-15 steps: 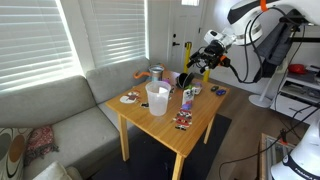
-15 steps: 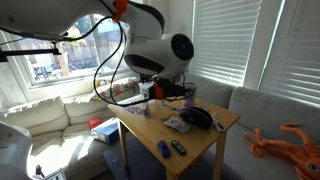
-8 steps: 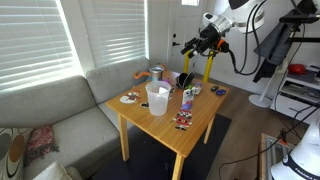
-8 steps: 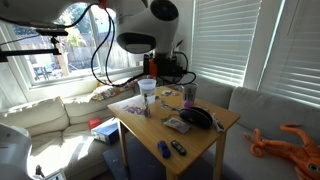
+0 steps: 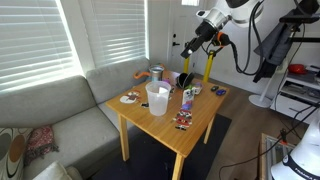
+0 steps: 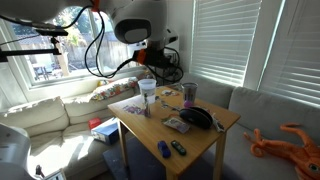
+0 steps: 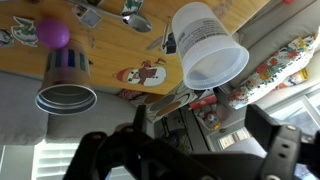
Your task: Pick up the clear cup and pour all its contents onto the table, put the clear cup back onto the table, pick up one of the sachets with a green lid and place it right way up on the table
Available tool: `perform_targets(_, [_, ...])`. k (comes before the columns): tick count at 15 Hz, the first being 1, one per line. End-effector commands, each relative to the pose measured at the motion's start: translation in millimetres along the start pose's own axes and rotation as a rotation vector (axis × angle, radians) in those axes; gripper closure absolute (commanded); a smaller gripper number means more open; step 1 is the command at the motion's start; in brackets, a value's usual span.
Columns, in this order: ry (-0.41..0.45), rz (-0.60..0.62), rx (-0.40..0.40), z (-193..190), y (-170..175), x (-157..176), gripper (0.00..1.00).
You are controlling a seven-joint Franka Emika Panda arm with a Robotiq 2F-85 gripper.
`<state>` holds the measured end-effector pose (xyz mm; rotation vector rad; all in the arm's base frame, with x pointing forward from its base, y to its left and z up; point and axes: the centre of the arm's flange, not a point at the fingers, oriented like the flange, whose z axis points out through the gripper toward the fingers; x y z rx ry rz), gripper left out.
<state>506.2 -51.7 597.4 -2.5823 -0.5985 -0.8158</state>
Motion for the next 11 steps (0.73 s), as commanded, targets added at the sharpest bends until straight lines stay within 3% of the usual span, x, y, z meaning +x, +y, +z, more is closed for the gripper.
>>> perform_targets(1, [-0.022, 0.017, -0.002, -0.3, -2.9, 1.7, 0.00])
perform_targets(11, [-0.044, 0.041, 0.001, -0.9, -4.5, 3.5, 0.00])
